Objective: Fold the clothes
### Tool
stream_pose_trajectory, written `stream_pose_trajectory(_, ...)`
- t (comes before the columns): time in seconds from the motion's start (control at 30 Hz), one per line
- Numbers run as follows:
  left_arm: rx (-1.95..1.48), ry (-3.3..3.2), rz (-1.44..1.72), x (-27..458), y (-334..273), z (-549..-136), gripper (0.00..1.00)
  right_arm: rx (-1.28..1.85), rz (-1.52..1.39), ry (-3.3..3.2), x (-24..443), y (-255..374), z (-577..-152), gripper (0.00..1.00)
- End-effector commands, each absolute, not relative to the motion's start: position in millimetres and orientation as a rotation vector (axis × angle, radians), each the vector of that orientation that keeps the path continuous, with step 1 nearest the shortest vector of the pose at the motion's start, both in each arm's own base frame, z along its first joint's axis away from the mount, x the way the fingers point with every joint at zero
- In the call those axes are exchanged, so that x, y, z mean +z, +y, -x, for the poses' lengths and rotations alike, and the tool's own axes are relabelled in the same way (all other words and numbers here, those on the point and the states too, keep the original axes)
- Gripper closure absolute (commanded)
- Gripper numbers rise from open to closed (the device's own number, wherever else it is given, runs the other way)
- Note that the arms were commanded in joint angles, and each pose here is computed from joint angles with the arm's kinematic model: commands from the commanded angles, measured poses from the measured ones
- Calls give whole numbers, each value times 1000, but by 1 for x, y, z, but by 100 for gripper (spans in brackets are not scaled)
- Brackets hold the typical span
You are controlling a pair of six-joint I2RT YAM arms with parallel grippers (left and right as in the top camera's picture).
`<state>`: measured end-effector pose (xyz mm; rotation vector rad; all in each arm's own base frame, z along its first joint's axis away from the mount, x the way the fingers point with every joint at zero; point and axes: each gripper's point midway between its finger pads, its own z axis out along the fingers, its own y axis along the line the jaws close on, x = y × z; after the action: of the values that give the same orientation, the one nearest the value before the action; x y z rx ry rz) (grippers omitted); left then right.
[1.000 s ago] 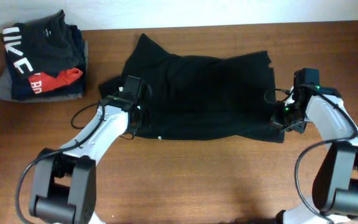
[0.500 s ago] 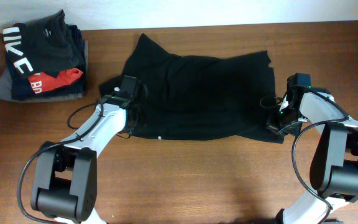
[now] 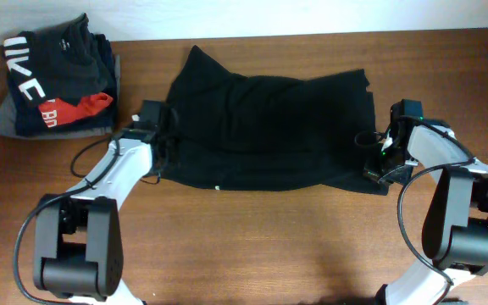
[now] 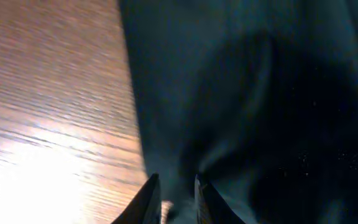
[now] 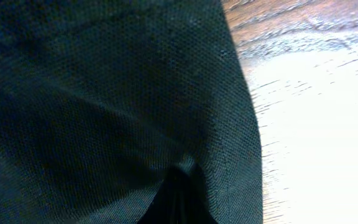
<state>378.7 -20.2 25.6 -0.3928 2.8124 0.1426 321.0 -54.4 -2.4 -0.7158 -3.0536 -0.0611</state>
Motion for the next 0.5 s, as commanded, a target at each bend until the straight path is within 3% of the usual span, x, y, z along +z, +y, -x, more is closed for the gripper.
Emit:
stream_pose_trajectory(0.0,176,2798,412,27,-5,-385,80,98,705,-3005,-17,-71,-308,96)
stream_pose_trajectory(0.13,184,2792,462,27,9,-384,80,93,705,-3008,-17,-70,-309,96)
stream_pose_trajectory(0.3,182,2812,488,41,14,-381,99,92,705,-3007,-17,-70,-309,96)
stream_pose_trajectory(0.47,67,2789,443,87,-6,-386,100,92,707,-3012,-17,-70,-310,96)
